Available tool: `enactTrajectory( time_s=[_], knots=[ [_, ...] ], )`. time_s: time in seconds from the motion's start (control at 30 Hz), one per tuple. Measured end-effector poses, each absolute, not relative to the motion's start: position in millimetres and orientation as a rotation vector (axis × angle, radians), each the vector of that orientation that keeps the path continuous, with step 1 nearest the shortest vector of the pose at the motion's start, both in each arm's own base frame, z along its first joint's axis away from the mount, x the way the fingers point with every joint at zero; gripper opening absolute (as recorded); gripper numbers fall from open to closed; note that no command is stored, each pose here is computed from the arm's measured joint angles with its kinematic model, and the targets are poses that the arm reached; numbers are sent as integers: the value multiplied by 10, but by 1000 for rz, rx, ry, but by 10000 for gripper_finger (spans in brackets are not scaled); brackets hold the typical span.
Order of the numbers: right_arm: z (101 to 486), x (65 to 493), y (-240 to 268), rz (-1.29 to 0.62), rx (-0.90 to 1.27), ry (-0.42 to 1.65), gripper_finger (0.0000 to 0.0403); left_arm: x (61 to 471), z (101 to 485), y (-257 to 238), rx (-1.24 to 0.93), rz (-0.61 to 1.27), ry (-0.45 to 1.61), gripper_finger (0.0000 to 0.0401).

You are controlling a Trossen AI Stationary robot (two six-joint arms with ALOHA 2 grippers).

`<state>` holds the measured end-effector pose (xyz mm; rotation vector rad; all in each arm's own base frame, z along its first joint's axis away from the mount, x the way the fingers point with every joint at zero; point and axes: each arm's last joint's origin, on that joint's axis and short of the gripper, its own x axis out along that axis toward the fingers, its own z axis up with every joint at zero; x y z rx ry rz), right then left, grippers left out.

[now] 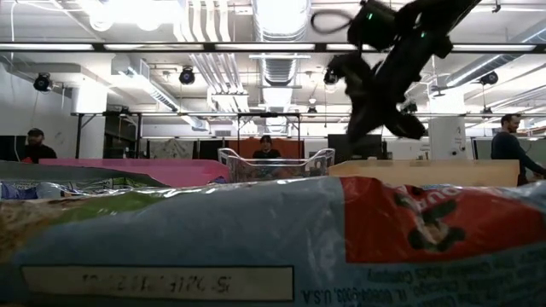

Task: Pick and place Granola Bars by type
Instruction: Put the red granola bar into the pink bin

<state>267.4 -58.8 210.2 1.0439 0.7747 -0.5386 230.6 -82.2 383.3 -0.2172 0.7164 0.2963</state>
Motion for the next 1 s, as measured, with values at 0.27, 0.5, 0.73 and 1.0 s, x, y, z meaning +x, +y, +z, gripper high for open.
enactTrajectory(
  time_s=[0.27,0.5,0.73,1.0],
  knots=[
    [2648,2489,-319,-296,894,578,9,2306,3833,-822,-216,296,717,0],
    [3021,2212,-69,-103,738,453,9,2306,3833,-822,-212,294,717,0],
    [3278,1999,200,88,654,338,9,2307,3833,-822,-213,294,716,0],
    [3412,1991,491,284,536,227,9,2322,3848,-828,-224,288,697,0]
  ],
)
